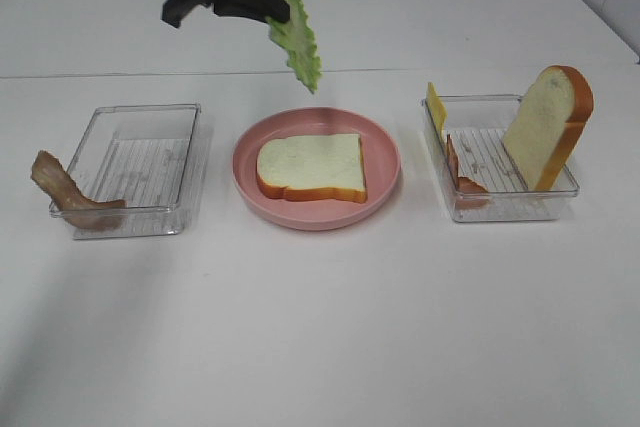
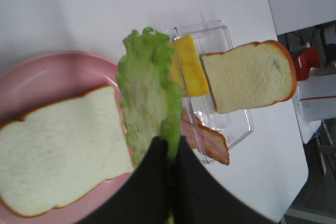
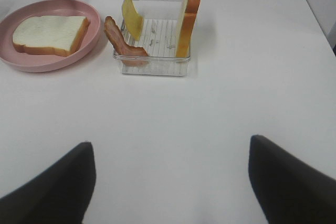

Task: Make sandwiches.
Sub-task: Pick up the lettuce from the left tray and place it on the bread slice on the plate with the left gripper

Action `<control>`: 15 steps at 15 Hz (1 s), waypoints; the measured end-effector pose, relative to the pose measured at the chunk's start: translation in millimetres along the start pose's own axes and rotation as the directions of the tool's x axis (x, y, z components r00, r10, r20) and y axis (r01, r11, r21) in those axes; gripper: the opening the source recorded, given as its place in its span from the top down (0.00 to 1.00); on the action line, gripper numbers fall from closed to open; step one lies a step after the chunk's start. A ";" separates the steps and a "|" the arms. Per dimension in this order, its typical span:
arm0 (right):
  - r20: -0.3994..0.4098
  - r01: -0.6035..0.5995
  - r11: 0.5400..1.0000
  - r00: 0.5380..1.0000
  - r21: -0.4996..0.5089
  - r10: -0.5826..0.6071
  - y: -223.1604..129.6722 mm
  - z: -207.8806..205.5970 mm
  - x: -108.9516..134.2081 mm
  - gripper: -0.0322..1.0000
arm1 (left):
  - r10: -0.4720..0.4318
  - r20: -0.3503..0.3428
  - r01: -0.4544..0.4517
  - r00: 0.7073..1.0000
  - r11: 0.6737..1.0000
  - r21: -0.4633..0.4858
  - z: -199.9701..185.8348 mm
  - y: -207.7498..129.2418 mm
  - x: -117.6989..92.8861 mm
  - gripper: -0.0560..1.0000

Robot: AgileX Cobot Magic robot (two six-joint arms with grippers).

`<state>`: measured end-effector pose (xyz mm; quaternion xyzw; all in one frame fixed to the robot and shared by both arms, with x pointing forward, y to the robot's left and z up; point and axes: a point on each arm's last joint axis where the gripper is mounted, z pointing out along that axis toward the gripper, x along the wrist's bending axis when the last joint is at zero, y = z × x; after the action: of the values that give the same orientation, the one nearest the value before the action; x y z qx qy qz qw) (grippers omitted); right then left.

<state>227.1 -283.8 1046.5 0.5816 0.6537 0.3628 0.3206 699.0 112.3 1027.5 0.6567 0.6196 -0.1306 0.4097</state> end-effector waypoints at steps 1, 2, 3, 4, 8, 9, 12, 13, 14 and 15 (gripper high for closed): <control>0.000 0.000 1.000 1.000 0.000 0.000 0.0 0.0 0.0 0.23 | -0.005 0.020 0.005 1.000 0.999 0.034 19.9 -8.9 -3.0 0.94; 0.000 0.000 1.000 1.000 0.000 0.000 0.0 0.0 0.0 0.23 | -0.011 0.030 0.009 0.999 0.998 0.061 36.2 -16.4 -3.2 0.94; 0.000 0.000 1.000 1.000 0.000 0.000 0.0 0.0 0.0 0.23 | -0.022 0.034 0.019 0.999 0.996 0.091 52.3 -24.5 -2.3 0.94; 0.000 0.000 1.000 1.000 0.000 0.000 0.0 0.0 0.0 0.23 | -0.036 0.034 0.032 0.999 0.993 0.117 65.6 -31.2 1.0 0.94; 0.000 0.000 1.000 1.000 0.000 0.000 0.0 0.0 0.0 0.23 | -0.077 0.010 0.075 0.997 0.982 0.175 95.1 -45.1 21.6 0.94; 0.000 0.000 1.000 1.000 0.000 0.000 0.0 0.0 0.0 0.23 | -0.074 -0.003 0.073 0.997 0.977 0.198 98.7 -48.3 26.8 0.94; 0.000 0.000 1.000 1.000 0.000 0.000 0.0 0.0 0.0 0.23 | -0.038 -0.034 0.044 0.999 0.977 0.208 98.4 -49.3 30.1 0.94; 0.000 0.000 1.000 1.000 0.000 0.000 0.0 0.0 0.0 0.23 | -0.025 -0.052 0.035 0.998 0.977 0.210 97.7 -49.1 32.0 0.94; 0.000 0.000 1.000 1.000 0.000 0.000 0.0 0.0 0.0 0.23 | -0.011 -0.074 0.027 0.997 0.977 0.212 96.9 -49.0 34.3 0.93; 0.000 0.000 1.000 1.000 0.000 0.000 0.0 0.0 0.0 0.23 | 0.000 -0.095 0.020 0.995 0.976 0.216 96.6 -49.2 36.3 0.93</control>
<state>227.1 -283.8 1046.5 0.5816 0.6537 0.3628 0.3206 693.4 65.3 923.5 0.6997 0.6236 -0.1681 0.3054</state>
